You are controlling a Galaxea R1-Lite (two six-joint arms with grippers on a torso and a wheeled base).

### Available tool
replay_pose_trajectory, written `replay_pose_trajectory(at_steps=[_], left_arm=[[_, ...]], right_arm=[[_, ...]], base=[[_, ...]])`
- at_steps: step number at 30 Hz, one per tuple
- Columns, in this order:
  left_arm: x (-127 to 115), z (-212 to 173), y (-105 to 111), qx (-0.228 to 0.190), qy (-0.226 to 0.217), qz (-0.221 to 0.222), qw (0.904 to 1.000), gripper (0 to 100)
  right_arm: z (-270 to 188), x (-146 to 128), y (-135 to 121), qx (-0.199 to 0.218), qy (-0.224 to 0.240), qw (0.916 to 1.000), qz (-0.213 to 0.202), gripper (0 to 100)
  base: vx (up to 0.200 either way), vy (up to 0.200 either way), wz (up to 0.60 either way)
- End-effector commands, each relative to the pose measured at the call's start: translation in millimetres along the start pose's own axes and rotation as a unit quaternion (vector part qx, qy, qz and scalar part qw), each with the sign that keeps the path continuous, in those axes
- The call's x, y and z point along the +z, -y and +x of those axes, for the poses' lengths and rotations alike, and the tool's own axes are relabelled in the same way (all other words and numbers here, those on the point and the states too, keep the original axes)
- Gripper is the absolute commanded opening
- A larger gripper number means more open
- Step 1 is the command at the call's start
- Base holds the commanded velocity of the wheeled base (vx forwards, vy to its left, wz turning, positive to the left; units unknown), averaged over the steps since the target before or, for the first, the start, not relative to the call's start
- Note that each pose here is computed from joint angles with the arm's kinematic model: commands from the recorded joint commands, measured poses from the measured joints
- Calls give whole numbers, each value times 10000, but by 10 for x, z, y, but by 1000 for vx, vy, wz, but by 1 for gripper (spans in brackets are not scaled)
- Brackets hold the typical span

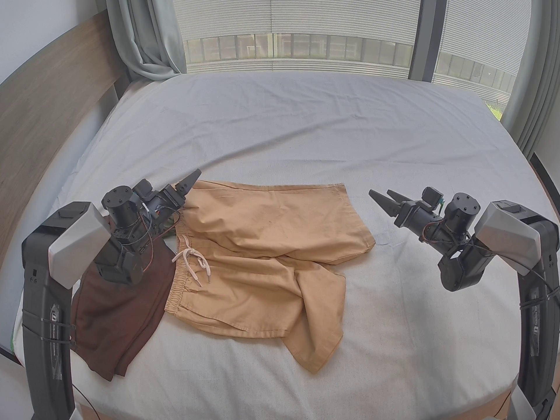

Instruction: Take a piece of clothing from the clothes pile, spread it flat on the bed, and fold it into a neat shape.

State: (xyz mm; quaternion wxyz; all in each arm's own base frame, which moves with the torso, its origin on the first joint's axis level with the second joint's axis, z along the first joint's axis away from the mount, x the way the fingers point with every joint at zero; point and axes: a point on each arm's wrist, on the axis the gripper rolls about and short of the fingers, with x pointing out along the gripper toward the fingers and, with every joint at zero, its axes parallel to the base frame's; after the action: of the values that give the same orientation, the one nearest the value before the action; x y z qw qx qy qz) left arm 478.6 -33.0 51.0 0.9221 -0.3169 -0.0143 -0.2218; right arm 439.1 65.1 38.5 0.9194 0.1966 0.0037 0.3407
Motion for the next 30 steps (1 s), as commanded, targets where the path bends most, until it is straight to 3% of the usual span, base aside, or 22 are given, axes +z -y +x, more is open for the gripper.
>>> replay_pose_trajectory(at_steps=[1, 9, 14, 22, 26, 30], left_arm=[[74, -36, -75, 253, 121, 150, 9995, 100], [134, -152, -136, 574, 149, 365, 9976, 100], [213, -450, -62, 788, -89, 479, 9957, 100], [255, -999, 272, 279, -666, 386, 9966, 100], [182, -1125, 337, 161, -843, 351, 9957, 100], [67, -1192, 329, 192, -1068, 701, 9916, 100]], right_arm=[[-140, -31, -309, -6, -278, 9995, -131, 100], [-256, -121, -502, 33, -594, 9981, -175, 100], [-299, -125, -578, 72, -670, 9975, -206, 100], [-565, -261, -686, -79, -1161, 9932, 71, 100], [-641, -358, -677, -167, -1360, 9904, 172, 100], [-723, -435, -714, -199, -1568, 9869, 313, 100]], base=[[0, 0, 0], [0, 0, 0], [0, 0, 0], [0, 0, 0], [0, 0, 0], [0, 0, 0]])
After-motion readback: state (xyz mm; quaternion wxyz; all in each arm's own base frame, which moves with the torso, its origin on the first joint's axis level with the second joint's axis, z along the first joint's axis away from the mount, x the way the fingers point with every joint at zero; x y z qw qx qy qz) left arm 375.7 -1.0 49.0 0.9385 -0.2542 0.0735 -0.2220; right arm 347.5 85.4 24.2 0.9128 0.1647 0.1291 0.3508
